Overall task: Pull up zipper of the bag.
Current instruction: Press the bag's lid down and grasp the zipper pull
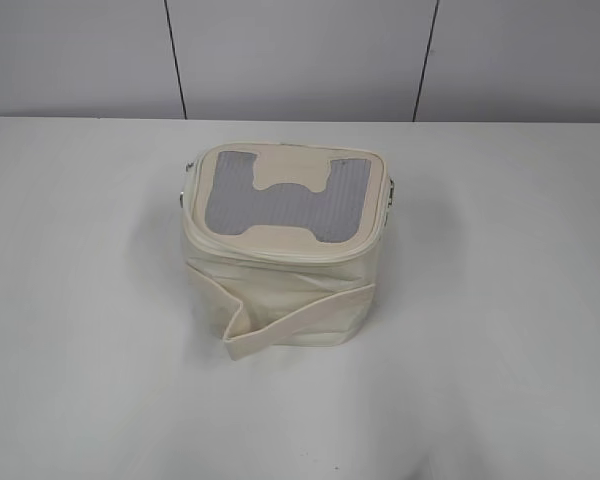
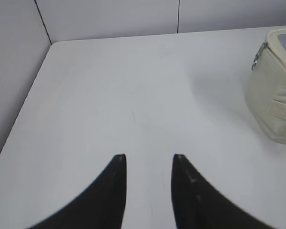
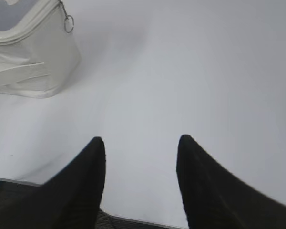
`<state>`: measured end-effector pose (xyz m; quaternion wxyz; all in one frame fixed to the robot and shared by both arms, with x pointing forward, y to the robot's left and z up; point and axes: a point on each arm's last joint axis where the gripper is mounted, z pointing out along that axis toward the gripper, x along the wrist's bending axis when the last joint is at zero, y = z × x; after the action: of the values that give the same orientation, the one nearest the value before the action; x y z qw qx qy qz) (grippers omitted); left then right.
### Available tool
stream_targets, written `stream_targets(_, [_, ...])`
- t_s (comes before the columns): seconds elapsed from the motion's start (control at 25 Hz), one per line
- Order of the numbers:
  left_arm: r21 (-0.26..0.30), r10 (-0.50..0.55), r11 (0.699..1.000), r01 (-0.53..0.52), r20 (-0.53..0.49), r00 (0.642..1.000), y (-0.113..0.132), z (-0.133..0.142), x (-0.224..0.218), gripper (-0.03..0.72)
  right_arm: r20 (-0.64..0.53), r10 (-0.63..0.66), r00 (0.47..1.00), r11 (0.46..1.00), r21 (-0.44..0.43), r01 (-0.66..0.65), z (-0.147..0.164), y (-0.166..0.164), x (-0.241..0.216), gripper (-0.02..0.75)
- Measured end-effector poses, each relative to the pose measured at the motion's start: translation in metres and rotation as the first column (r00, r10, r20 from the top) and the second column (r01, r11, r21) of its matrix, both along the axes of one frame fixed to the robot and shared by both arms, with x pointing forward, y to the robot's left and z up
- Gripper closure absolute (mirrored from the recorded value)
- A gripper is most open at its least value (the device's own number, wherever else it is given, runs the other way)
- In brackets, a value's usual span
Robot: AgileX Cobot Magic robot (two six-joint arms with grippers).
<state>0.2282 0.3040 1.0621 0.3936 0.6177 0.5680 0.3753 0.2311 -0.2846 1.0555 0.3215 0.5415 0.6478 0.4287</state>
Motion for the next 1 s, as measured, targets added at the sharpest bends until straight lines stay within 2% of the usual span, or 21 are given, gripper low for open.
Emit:
stream_targets(0.2, [-0.002, -0.002, 1.000, 0.002, 0.000, 1.000, 0.000, 0.000, 0.000, 0.441, -0.004, 0.040, 0.999, 0.997, 0.070, -0.040, 0.001, 0.006, 0.002, 0.380])
stream_targets(0.36, [-0.011, -0.008, 1.000, 0.008, -0.001, 1.000, -0.001, 0.000, 0.000, 0.441, 0.020, 0.129, 0.991, 0.990, 0.054, -0.130, 0.023, 0.014, 0.037, 0.407])
stream_targets(0.48, [-0.016, -0.012, 1.000, 0.012, -0.001, 1.000, -0.002, 0.000, 0.000, 0.441, -0.001, 0.211, 0.978, 0.973, 0.092, -0.210, 0.044, 0.025, 0.090, 0.412])
stream_targets(0.6, [-0.016, -0.012, 1.000, 0.012, -0.001, 1.000, -0.002, 0.000, 0.000, 0.441, -0.068, 0.307, 0.949, 0.946, 0.128, -0.297, 0.057, 0.037, 0.161, 0.412])
stream_targets(0.8, [-0.016, -0.013, 1.000, 0.013, -0.003, 1.000, -0.002, 0.000, 0.000, 0.441, -0.132, 0.454, 0.881, 0.887, 0.157, -0.434, 0.059, 0.060, 0.289, 0.412])
stream_targets(0.88, [-0.014, -0.013, 1.000, 0.012, -0.029, 0.999, -0.002, 0.000, 0.004, 0.441, -0.135, 0.526, 0.840, 0.850, 0.132, -0.511, 0.061, 0.079, 0.335, 0.403])
stream_targets(1.0, [-0.005, -0.009, 1.000, 0.009, -0.085, 0.996, -0.002, 0.000, 0.014, 0.441, -0.168, 0.655, 0.737, 0.756, 0.137, -0.640, 0.054, 0.117, 0.391, 0.376])
